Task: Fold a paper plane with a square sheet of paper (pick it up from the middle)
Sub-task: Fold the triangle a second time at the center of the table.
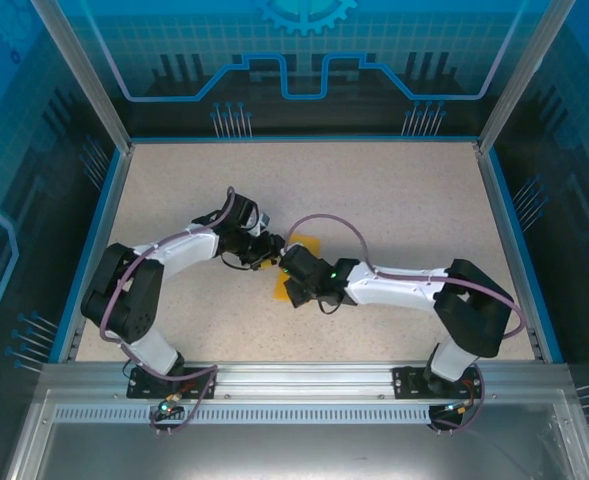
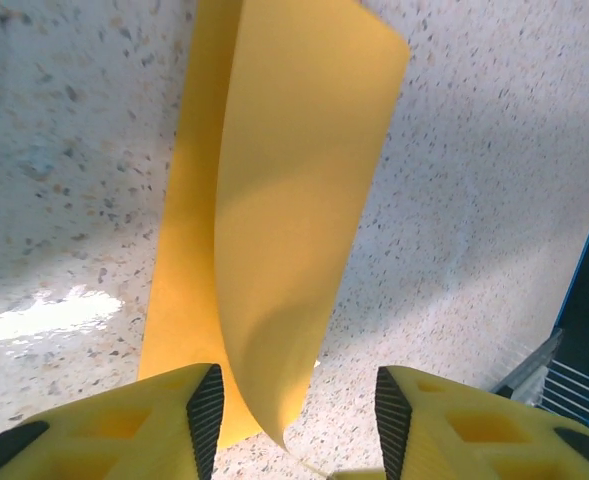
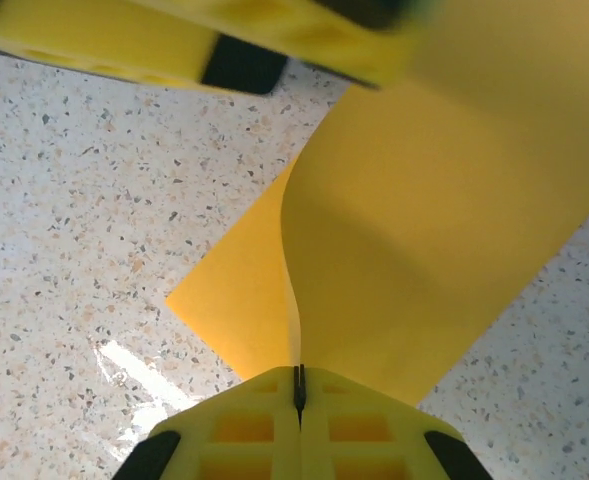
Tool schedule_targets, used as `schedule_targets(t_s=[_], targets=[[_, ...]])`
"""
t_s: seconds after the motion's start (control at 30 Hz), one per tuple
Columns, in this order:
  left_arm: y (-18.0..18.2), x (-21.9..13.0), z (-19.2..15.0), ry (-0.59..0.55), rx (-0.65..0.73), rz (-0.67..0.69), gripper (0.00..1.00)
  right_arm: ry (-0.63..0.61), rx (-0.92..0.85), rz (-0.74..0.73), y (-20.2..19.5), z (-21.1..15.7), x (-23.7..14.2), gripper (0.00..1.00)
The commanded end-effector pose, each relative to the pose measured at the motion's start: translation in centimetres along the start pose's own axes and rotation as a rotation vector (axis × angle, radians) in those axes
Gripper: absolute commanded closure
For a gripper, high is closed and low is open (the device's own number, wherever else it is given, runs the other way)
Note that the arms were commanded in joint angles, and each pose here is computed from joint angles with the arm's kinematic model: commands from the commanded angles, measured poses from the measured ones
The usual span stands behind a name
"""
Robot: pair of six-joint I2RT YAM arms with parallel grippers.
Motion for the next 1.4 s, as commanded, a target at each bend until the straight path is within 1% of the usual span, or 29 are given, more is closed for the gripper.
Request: schedule_targets(t_s=[0.0,0.1,0.27,0.53,0.7,0.83,1.0,1.37], targets=[[0.7,-1.4,0.0,-0.06,-0.04,0.048,0.5,-0.004,0.047,0.202,0.0,0.6,0.0,0.99],[0.8,-2.0,-0.4,-0.073,-0.034,0.051,0.49,0.013,0.089,0.272,-0.9,0.7,0.6,0.98],[0.5,-2.9,-1.2,-0.078,-0.01,0.02,0.5,0.032,0.139,0.29,-2.5,0.8,1.4,0.99],[0.4,-3.5,-2.7,-0.042,0.025,-0.042,0.51,0.068,0.193,0.362,-4.7,1.0,2.5,0.99],[0.6,-3.3,-3.4,-0.013,0.035,-0.051,0.51,0.132,0.182,0.408,-5.2,0.7,2.6,0.98],[0.8,-3.1,-3.6,0.007,0.036,-0.053,0.5,0.191,0.165,0.381,-6.0,0.4,2.5,0.98],[0.9,-2.4,-3.6,0.028,0.034,-0.049,0.5,0.217,0.177,0.34,-7.0,0.6,2.9,0.97],[0.8,-1.8,-3.8,0.05,0.039,-0.04,0.51,0.258,0.168,0.266,-7.7,0.9,3.6,0.96]])
Point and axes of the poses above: each hand's point on the last joint's axis, 136 mm out from that joint toward the fingers, its own x axis out along the fingers, its own y axis along the line the jaws close on, z = x × y, the point moved 6 cm from there along -x, back along the fingers, and after that the axes turned 2 degrees about -x, right-handed, at the moved point
